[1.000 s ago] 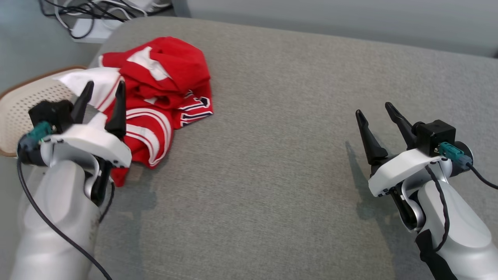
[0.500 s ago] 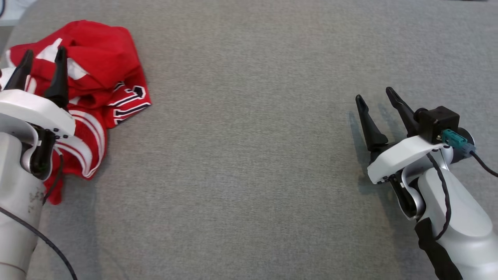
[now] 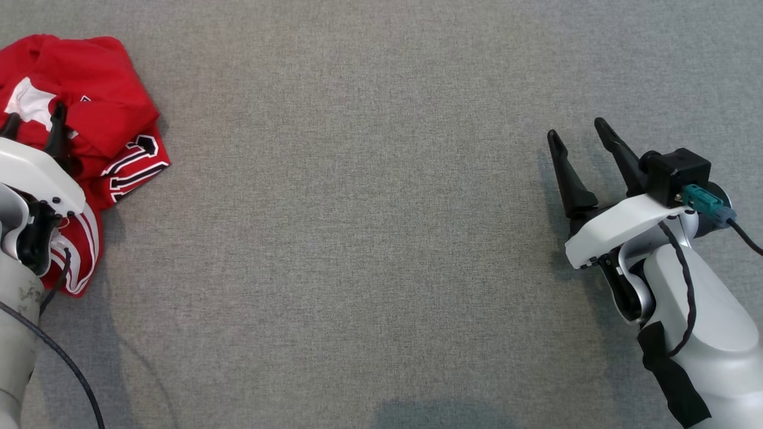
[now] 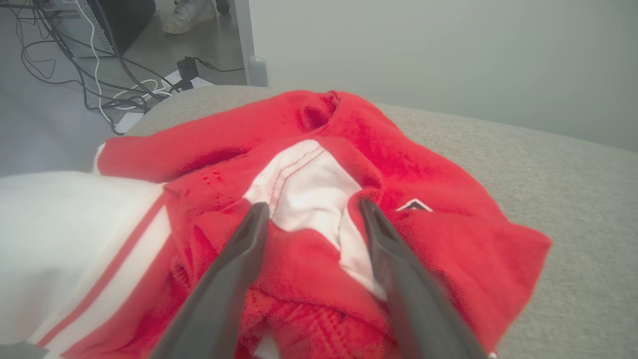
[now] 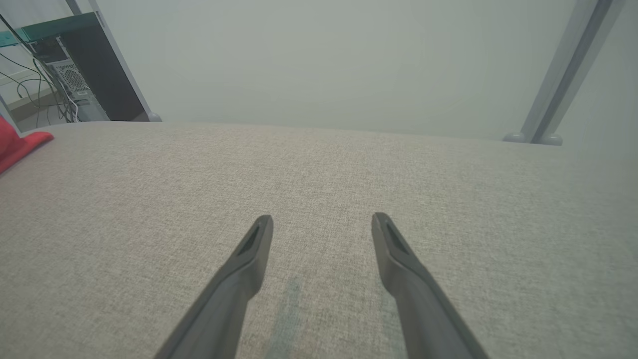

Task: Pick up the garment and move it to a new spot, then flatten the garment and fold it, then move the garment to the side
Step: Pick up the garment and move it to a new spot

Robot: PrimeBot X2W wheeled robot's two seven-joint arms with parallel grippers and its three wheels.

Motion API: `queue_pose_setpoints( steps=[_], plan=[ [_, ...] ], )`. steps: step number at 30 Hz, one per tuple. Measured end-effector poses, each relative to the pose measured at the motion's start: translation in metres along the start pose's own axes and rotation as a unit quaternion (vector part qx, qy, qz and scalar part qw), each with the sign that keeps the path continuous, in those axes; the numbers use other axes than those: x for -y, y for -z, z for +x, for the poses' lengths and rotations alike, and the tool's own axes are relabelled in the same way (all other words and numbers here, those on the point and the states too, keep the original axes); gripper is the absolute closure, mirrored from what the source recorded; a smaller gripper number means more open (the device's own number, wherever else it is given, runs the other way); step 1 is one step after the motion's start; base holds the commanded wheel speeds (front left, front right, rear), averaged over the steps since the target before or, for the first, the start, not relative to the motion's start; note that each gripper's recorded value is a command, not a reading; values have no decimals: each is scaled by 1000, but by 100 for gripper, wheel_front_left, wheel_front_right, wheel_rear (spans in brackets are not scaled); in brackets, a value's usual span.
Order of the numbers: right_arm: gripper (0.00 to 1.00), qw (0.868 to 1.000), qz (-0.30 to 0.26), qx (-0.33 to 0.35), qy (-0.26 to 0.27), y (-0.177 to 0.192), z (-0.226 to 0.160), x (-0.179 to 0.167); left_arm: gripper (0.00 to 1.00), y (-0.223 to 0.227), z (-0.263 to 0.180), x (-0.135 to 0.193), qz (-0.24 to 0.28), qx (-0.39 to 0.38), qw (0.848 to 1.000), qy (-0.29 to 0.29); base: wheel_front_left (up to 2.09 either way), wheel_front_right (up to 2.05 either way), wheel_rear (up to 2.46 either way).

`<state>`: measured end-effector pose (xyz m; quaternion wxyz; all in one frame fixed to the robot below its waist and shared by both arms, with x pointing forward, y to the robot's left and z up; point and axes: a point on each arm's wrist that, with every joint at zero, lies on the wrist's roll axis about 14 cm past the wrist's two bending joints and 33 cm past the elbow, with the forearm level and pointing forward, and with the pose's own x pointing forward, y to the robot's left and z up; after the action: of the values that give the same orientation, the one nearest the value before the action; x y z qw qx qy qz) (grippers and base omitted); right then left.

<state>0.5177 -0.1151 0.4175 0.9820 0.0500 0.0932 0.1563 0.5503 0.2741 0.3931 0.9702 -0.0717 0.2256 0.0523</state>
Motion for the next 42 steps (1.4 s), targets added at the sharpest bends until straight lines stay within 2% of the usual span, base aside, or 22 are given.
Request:
queue_pose_setpoints(
  steps=[1, 4, 6, 9, 14, 19, 25, 28, 35, 42],
  plan=[
    [0, 1000, 0, 2, 2, -2, 0, 1, 100, 0, 0, 0, 1, -1, 1000, -4, 0, 0, 0],
    [0, 1000, 2, 13, 9, -11, -2, 4, 100, -3, -4, 2, 15, 0, 1000, 0, 0, 0, 0],
    [0, 1000, 3, 21, 9, -18, -3, 3, 100, -18, -6, 6, 21, 29, 999, 6, 0, 0, 0],
    [0, 999, 5, 36, 8, -30, -4, -1, 100, -58, -11, 22, 34, 93, 995, 28, 0, 0, 0],
    [0, 998, 10, 56, 6, -47, -7, -8, 100, -124, -27, 54, 47, 189, 978, 74, 0, 0, 0],
    [0, 998, 14, 65, 9, -55, -17, -10, 100, -167, -54, 105, 46, 263, 953, 142, 0, 0, 0],
    [0, 996, 15, 80, 30, -67, -29, 2, 100, -206, -105, 196, 13, 345, 903, 258, 0, 0, 0],
    [0, 995, 15, 85, 42, -72, -37, 9, 100, -190, -125, 236, 6, 343, 886, 311, 0, 0, 0],
    [0, 993, 16, 94, 76, -77, -58, 30, 100, -102, -159, 319, -1, 255, 872, 417, 0, 0, 0],
    [0, 991, 13, 89, 103, -73, -74, 48, 100, -43, -175, 368, 29, 187, 854, 484, 0, 0, 0]
  ],
)
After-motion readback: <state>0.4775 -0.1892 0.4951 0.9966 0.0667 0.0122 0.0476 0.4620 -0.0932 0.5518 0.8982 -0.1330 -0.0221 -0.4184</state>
